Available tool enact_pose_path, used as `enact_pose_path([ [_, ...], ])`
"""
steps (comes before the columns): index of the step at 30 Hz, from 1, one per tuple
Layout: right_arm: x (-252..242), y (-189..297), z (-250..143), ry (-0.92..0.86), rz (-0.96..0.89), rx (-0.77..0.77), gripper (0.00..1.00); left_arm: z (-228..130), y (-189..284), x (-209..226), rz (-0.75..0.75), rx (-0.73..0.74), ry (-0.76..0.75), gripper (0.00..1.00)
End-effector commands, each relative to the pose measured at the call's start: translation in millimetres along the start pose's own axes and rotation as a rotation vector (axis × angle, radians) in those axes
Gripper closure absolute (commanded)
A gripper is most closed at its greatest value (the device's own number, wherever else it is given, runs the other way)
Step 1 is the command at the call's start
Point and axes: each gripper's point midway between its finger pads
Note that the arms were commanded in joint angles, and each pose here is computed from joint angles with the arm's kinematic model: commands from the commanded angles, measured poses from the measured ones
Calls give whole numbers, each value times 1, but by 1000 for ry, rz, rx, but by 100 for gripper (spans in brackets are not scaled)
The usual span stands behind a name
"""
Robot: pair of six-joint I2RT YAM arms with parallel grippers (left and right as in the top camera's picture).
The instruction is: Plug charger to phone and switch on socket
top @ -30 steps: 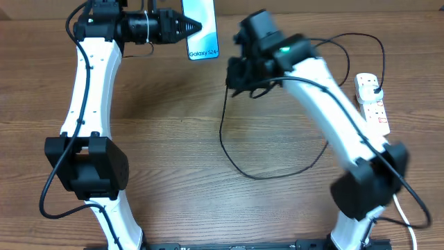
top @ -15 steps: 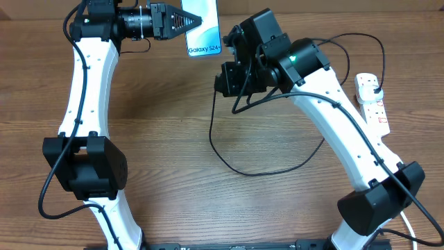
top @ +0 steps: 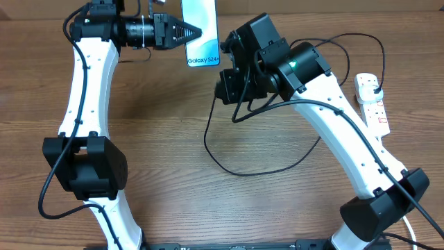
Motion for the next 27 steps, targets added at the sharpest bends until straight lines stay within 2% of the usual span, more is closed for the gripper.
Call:
enact_pose_path([
  [1, -18, -1, -19, 10, -119, 14, 96, -9, 6, 31, 233, 33, 23, 96],
  [5, -43, -40, -59, -8, -180, 143, 96, -24, 14, 53, 373, 77, 86, 96],
  [14, -92, -103, -120, -111, -229, 270, 97, -37, 24, 71, 497, 120, 131, 96],
  [15, -94, -104, -122, -112, -231, 274, 93, -37, 25, 72, 508, 121, 132, 96],
  [17, -98, -110, -126, -111, -230, 273, 61, -37, 25, 73, 512, 121, 132, 96],
  [18, -101, -115, -127, -110, -227, 267, 35, -37, 25, 73, 513, 118, 144, 96],
  [19, -103, -119, -128, -113, -224, 261, 28, -37, 25, 73, 512, 116, 150, 96],
  [21, -103, -129, -133, -102, -215, 255, 25, -37, 25, 73, 512, 116, 153, 96],
  [27, -84, -155, -149, -54, -201, 258, 27, -38, 25, 73, 512, 116, 153, 96],
])
Point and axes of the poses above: each gripper's point midway between its finger pads, its own y axis back along the fingers, its own x axis along the line the jaws close on, z = x × y, and after that the axes turned 7 degrees about -y, right-handed
